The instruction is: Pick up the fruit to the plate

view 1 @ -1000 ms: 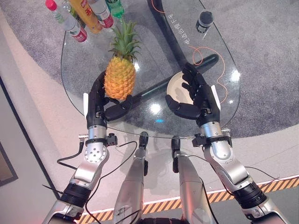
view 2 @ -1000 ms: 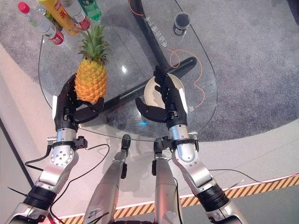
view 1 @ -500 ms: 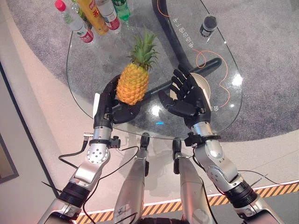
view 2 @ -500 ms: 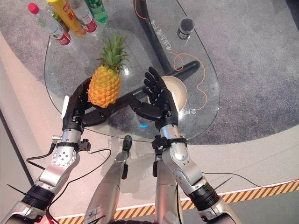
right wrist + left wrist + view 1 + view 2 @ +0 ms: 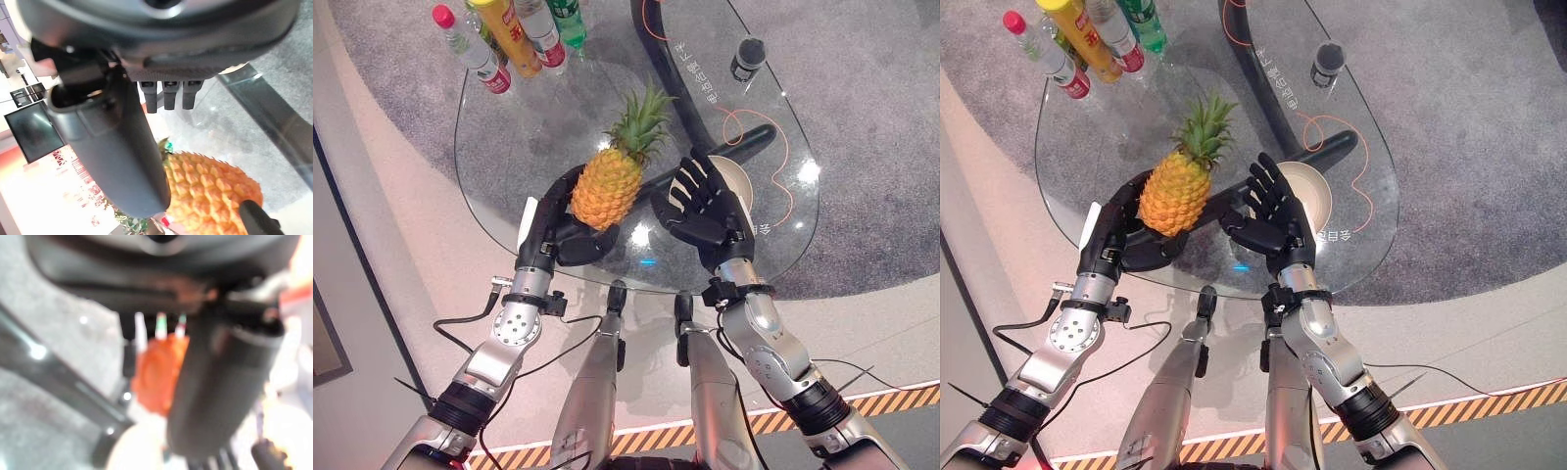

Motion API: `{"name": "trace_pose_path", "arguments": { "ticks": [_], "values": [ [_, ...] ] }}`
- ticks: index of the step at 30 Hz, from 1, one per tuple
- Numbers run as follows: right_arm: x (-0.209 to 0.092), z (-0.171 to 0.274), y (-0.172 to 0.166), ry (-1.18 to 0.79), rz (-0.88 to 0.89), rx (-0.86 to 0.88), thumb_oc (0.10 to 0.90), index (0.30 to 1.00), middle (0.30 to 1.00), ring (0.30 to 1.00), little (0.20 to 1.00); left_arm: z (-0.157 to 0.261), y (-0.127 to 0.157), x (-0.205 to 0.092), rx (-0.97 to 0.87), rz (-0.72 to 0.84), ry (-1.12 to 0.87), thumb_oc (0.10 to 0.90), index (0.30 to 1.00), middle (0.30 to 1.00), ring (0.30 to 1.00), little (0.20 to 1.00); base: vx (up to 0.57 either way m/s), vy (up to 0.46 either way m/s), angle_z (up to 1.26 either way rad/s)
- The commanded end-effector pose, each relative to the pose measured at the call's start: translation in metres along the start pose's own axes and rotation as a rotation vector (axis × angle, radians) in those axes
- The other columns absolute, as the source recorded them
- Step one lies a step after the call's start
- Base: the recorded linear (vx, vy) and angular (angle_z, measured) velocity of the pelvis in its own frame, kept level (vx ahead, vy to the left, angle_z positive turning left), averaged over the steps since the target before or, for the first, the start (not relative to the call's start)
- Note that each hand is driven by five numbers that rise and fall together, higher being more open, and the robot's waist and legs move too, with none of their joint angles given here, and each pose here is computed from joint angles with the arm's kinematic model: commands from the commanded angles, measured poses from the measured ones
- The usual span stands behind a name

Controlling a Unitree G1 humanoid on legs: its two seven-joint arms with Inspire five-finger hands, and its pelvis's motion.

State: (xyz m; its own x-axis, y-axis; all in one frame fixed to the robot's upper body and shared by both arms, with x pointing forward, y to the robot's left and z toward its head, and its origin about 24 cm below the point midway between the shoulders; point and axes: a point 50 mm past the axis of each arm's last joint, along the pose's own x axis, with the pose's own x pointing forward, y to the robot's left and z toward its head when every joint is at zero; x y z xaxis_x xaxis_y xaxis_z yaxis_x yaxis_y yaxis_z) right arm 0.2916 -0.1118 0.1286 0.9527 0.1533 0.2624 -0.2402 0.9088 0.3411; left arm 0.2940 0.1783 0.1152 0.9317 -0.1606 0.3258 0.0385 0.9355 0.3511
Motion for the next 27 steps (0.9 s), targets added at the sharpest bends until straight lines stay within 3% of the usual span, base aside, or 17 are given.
{"name": "trace_pose_path", "arguments": {
  "ticks": [1,27],
  "values": [
    [0.011,0.046,0.032,-0.237,0.177,0.09,0.8,0.9,0.9,0.9,0.9,0.077,-0.006,0.017,-0.006,-0.078,-0.418,0.1,0.3,0.3,0.3,0.2,0.0,0.0,0.0],
    [0.024,0.054,0.007,-0.292,0.11,0.115,0.8,0.9,0.9,0.9,0.9,0.084,-0.016,0.016,0.094,-0.272,-0.467,0.1,0.3,0.3,0.3,0.2,0.0,0.0,0.02]
  ]
}}
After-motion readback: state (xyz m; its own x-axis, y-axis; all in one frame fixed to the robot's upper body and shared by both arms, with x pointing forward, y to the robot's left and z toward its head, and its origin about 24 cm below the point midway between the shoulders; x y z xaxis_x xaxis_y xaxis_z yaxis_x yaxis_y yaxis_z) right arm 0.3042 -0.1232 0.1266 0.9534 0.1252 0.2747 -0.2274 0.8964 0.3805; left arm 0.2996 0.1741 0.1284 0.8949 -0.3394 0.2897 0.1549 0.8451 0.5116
